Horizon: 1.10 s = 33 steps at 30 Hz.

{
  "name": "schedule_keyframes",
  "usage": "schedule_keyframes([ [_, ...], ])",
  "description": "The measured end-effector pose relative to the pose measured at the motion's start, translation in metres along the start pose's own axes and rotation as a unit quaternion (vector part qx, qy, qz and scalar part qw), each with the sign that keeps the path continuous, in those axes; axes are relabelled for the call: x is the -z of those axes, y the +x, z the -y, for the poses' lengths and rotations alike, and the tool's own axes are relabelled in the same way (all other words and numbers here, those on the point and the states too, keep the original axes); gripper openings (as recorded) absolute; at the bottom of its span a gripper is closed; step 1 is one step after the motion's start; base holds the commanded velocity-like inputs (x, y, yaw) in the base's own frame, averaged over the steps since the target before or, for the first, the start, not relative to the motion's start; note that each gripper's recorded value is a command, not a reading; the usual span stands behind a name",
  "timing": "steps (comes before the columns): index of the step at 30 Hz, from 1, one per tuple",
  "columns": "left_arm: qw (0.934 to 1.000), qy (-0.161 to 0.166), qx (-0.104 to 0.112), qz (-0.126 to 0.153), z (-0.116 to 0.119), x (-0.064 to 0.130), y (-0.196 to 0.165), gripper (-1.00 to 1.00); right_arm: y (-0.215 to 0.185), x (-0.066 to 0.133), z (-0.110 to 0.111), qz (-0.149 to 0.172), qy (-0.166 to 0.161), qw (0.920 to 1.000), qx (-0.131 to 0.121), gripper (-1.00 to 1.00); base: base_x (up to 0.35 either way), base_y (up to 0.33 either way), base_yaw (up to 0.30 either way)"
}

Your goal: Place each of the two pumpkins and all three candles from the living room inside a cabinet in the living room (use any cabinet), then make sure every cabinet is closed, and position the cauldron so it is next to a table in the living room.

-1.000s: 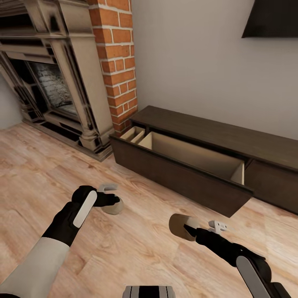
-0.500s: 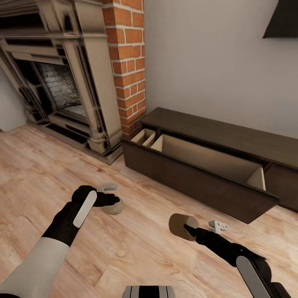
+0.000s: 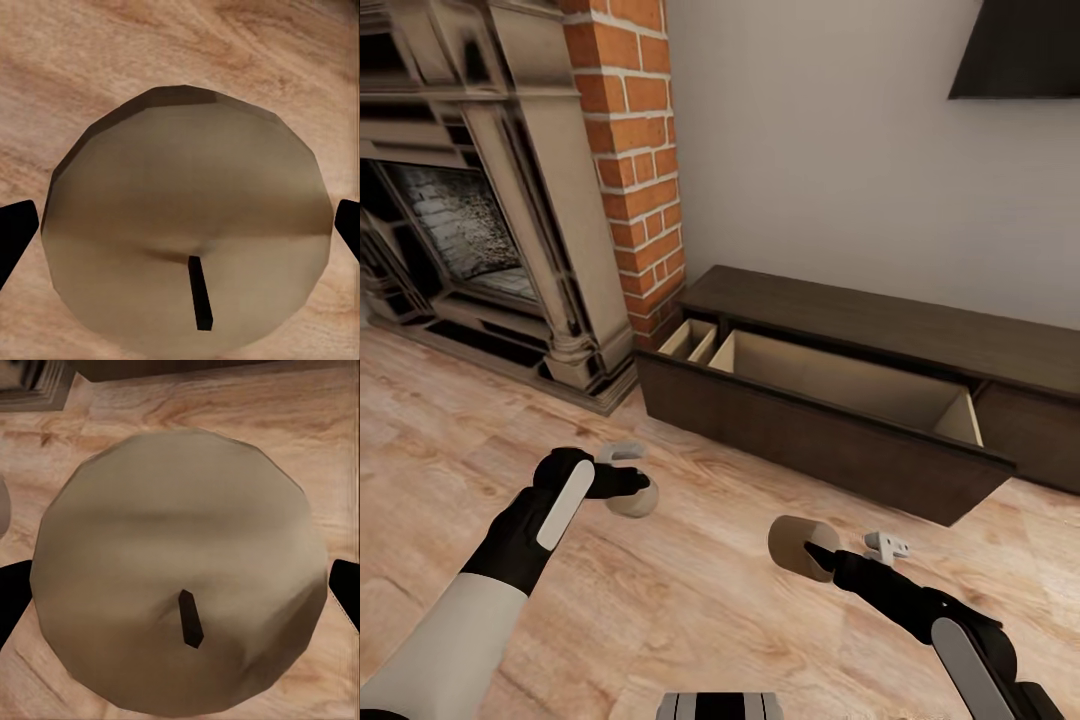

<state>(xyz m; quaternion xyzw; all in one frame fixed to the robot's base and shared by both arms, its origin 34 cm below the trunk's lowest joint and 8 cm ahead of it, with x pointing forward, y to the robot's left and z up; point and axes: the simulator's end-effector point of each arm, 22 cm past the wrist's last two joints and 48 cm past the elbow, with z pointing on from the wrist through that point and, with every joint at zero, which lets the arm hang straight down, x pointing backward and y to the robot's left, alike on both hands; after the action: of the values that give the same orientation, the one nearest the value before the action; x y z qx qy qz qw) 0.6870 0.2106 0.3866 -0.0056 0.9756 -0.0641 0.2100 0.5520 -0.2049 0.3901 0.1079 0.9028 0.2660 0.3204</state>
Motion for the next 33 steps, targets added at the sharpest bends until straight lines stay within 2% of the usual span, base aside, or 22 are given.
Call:
schedule_keyframes([
  [12, 1.0000, 0.001, 0.000, 0.005, 0.001, 0.005, -0.004, -1.00, -0.004, 0.003, -0.001, 0.005, -0.001, 1.0000, 0.001, -1.00, 0.002, 0.040, -0.262],
  [33, 0.9999, 0.000, -0.003, 0.013, 0.002, 0.014, -0.010, -1.00, -0.011, 0.007, -0.006, 0.014, -0.005, 0.9999, 0.004, -1.00, 0.000, 0.262, -0.262],
])
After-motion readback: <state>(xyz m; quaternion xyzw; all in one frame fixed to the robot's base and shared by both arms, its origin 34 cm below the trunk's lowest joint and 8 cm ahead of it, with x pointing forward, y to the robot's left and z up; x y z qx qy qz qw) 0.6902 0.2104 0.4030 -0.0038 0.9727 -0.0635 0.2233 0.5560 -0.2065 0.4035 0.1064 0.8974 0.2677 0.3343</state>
